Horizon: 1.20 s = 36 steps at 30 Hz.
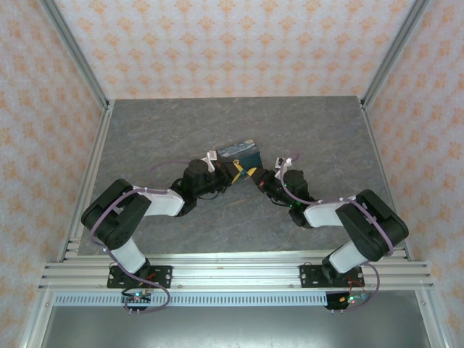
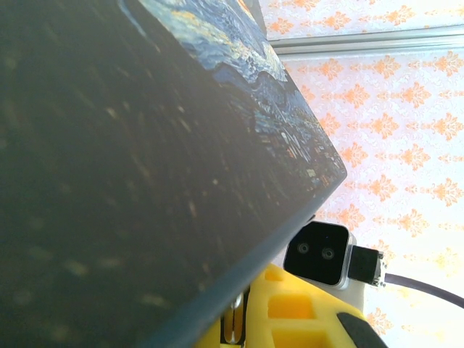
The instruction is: Unlock the padlock with the key
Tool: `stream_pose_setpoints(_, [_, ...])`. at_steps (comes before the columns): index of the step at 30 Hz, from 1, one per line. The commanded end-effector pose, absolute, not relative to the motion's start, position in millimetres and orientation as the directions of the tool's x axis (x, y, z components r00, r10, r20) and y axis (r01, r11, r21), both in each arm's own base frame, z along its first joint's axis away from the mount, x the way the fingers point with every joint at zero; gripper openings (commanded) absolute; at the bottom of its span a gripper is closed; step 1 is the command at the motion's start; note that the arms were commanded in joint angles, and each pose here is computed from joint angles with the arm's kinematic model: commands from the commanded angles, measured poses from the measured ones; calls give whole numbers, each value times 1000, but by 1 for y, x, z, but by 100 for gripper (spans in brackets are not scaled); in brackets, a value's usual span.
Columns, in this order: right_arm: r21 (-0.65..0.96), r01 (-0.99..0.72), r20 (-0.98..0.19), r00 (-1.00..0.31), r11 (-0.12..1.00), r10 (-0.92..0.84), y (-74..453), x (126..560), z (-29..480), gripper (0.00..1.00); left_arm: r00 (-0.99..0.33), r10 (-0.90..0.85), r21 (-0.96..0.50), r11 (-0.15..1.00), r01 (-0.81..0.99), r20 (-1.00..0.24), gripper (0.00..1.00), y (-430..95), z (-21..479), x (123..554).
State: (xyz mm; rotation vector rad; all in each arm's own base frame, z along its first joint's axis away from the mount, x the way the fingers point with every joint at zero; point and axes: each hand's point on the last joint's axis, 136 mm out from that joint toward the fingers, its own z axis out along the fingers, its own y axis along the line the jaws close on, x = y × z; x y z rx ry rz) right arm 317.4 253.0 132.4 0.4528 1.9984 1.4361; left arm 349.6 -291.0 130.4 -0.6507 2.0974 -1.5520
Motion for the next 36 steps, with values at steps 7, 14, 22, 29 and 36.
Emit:
stream_pose_setpoints(7, [935,-149,-324,-730,323,601,261,324,154,0,-782,-617,-974,217,-62,-88,0,-291,150,351])
stream_pose_setpoints(14, [943,-141,-304,-729,301,614,262,327,149,0,-773,-634,-988,128,-82,-18,0,-295,159,354])
stream_pose_setpoints(22, [950,-150,-294,-728,275,619,265,330,150,0,-776,-631,-992,96,-84,4,0,-303,166,354])
stream_pose_setpoints(29, [935,-178,-336,-723,307,604,264,329,143,0,-773,-634,-996,48,-77,29,0,-305,175,356])
stream_pose_setpoints(36, [896,-246,-423,-727,370,541,271,331,140,0,-790,-613,-994,84,-64,-1,0,-306,175,351])
